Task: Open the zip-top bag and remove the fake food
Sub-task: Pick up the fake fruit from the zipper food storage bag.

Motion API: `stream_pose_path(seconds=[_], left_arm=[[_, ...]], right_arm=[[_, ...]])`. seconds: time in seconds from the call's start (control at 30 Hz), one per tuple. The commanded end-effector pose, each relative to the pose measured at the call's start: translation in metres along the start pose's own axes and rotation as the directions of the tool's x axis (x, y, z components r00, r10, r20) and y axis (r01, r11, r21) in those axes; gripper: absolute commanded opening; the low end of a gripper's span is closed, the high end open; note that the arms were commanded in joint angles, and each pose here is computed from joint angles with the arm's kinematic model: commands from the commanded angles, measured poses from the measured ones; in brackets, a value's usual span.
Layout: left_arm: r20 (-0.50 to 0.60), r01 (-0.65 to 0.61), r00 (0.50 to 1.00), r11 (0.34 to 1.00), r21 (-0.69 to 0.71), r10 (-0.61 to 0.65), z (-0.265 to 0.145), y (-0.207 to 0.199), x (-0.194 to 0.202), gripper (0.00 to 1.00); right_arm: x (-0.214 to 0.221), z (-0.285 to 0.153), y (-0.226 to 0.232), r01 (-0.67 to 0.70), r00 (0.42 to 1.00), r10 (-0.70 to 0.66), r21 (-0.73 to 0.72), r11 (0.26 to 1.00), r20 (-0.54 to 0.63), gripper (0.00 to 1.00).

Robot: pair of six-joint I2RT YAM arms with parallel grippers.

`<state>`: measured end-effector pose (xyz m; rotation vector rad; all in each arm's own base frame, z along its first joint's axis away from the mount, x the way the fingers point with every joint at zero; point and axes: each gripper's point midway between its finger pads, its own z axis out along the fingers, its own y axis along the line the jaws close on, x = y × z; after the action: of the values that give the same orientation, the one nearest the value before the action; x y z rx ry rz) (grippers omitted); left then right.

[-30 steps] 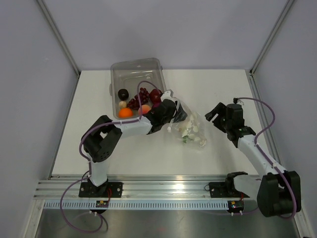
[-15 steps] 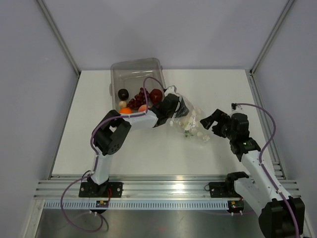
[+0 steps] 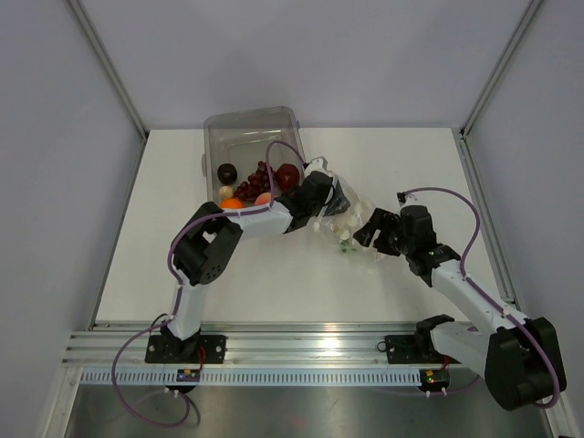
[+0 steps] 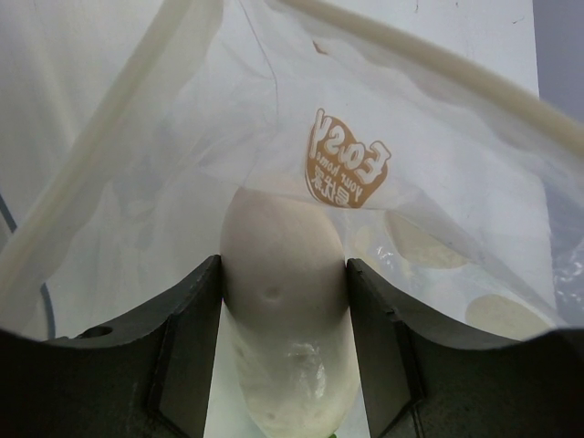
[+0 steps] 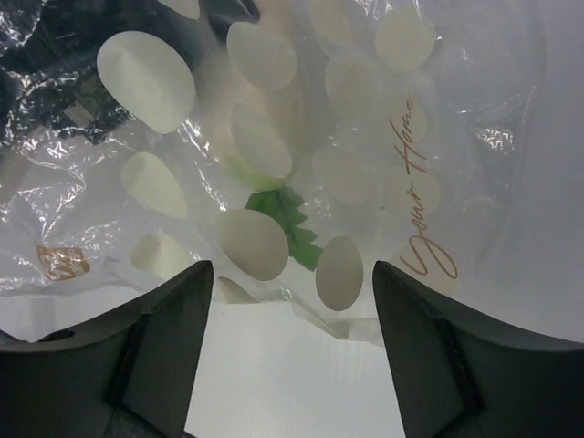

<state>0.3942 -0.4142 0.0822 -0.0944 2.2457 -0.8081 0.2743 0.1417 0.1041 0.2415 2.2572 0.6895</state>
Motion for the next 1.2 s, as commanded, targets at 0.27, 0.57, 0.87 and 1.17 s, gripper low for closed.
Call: stream_pose_path(seconds=[0.27, 0.57, 0.87, 1.17], left_arm=[[0.014, 0.006, 1.000, 0.997, 0.080, -0.007, -0.001, -0.020, -0.011, 0.27], [0.032, 0.076, 0.996, 0.991, 0.110, -0.080, -0.017, -0.020, -0.022, 0.26], [0.036, 0.141, 0.989, 0.984, 0.110, -0.145, -0.029, -0.009, -0.040, 0.25], [0.030, 0.164, 0.985, 0.974, 0.159, -0.170, -0.042, -0.017, -0.064, 0.25]], right_arm=[[-0.024, 0.007, 0.003, 0.017, 0.998, -0.019, 0.037, 0.999, 0.059, 0.15], [-0.020, 0.017, -0.016, -0.042, 0.999, 0.037, 0.144, 0.989, 0.040, 0.00], [-0.021, 0.019, -0.031, -0.082, 0.996, 0.070, 0.228, 0.970, 0.062, 0.00], [-0.021, 0.017, -0.036, -0.096, 0.994, 0.081, 0.254, 0.963, 0.069, 0.00]])
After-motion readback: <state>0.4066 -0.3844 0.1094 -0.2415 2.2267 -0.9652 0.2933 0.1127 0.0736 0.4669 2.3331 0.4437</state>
